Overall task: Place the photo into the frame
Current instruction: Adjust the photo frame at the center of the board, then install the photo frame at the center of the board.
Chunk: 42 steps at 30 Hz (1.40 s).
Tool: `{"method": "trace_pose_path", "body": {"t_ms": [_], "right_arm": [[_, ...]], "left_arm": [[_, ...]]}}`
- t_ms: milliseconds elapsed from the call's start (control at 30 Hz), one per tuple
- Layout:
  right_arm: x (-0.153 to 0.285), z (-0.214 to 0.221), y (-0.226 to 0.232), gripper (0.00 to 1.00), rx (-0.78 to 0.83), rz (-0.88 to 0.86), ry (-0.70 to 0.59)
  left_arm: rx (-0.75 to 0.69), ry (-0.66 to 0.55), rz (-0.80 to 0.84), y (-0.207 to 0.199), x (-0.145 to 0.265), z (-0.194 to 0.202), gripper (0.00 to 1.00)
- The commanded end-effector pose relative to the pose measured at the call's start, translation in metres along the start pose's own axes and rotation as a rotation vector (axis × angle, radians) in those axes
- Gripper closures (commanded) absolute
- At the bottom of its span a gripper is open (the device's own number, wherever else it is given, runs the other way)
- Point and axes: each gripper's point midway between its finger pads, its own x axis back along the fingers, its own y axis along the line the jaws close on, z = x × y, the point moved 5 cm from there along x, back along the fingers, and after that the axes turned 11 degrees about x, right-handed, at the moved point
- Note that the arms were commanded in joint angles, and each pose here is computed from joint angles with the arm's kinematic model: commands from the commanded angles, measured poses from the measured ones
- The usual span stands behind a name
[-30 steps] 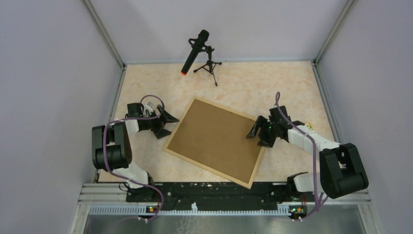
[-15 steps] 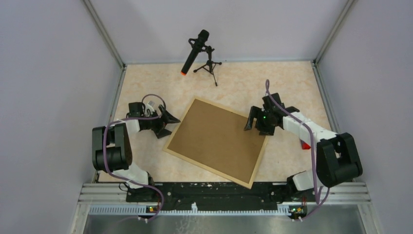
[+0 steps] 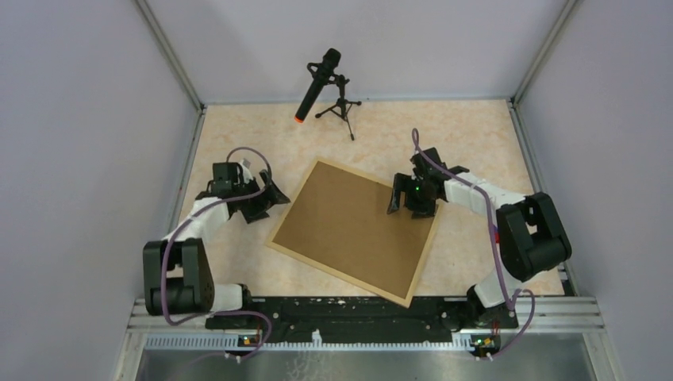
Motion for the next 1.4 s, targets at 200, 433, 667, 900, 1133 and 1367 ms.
{"method": "trace_pose_path", "body": {"t_ms": [200,433,667,900,1133,1367], "right_arm": [[0.050,0.000,-0.016,0.21,0.012,0.069,-0.043],[0.070,0.047,-0.063,0.36,-0.211,0.218,-0.010],[0.063,0.068,-0.060,0.55,-0.271,0.168,0.001],[0.061,0.069,-0.065,0.65,-0.262,0.202,0.022],[0.043,0.065,-0.070,0.69,-0.263,0.211,0.038],[0.035,0.070,-0.076,0.70,-0.270,0.246,0.079]], "left_arm": [[-0.413,0.079,0.417,-0.114,0.004,0.057,0.23],[-0.544,0.361,0.540,-0.169,-0.051,0.144,0.48],[-0.483,0.579,0.431,-0.152,-0.116,0.186,0.78],[-0.392,0.554,0.222,-0.099,-0.134,0.184,0.89],[-0.334,0.561,0.140,-0.064,-0.134,0.185,0.90],[-0.331,0.567,0.132,-0.060,-0.133,0.187,0.89]]}}
